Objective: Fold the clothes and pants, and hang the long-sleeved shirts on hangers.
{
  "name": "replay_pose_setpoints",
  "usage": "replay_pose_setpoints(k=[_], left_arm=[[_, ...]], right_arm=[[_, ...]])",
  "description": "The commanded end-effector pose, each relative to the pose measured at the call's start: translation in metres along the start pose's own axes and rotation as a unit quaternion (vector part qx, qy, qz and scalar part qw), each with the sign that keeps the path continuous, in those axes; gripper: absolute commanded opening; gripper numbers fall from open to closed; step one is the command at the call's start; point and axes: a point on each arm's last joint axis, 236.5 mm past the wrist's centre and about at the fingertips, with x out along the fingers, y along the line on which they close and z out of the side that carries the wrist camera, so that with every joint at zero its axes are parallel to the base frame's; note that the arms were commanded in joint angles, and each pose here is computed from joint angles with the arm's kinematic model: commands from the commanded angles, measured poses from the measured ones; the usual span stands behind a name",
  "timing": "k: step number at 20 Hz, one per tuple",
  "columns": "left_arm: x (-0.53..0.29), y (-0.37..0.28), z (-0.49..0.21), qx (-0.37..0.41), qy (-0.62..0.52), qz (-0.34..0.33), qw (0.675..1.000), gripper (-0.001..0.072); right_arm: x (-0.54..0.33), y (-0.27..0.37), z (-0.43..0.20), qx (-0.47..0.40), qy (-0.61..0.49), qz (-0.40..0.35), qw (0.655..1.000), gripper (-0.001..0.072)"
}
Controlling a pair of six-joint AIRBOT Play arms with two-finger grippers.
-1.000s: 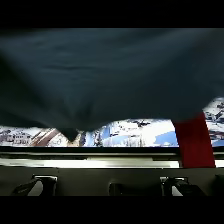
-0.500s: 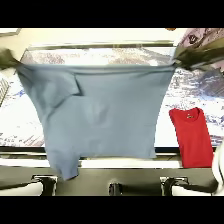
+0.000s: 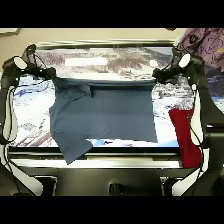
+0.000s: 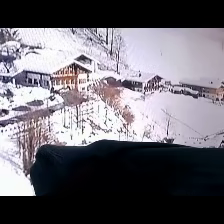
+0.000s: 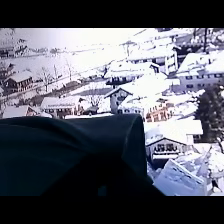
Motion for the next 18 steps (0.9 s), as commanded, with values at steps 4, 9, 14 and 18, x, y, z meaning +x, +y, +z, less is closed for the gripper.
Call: replay_pose_setpoints(k=[4,9,14,18], left_arm=[[0.011,0.000,0.009,-0.002,-0.018,-0.003,1.000,0.0017],[0.004,0.000,-0.046,-0.005,0.098,-0.010,0.995,0.0017],[-0.006,-0.005,-0.113,-0.016,0.234,-0.017,0.972,0.0017],[-0.015,-0.001,-0.138,-0.037,0.286,0.003,0.957,0.0017]], right_arm=[[0.000,0.004,0.018,0.001,-0.033,0.007,0.999,0.0023],[0.005,-0.013,-0.022,0.003,0.052,-0.026,0.998,0.0024],[0.009,-0.028,-0.085,0.012,0.179,-0.048,0.983,0.0024],[0.006,-0.032,-0.109,0.021,0.228,-0.057,0.972,0.0024]])
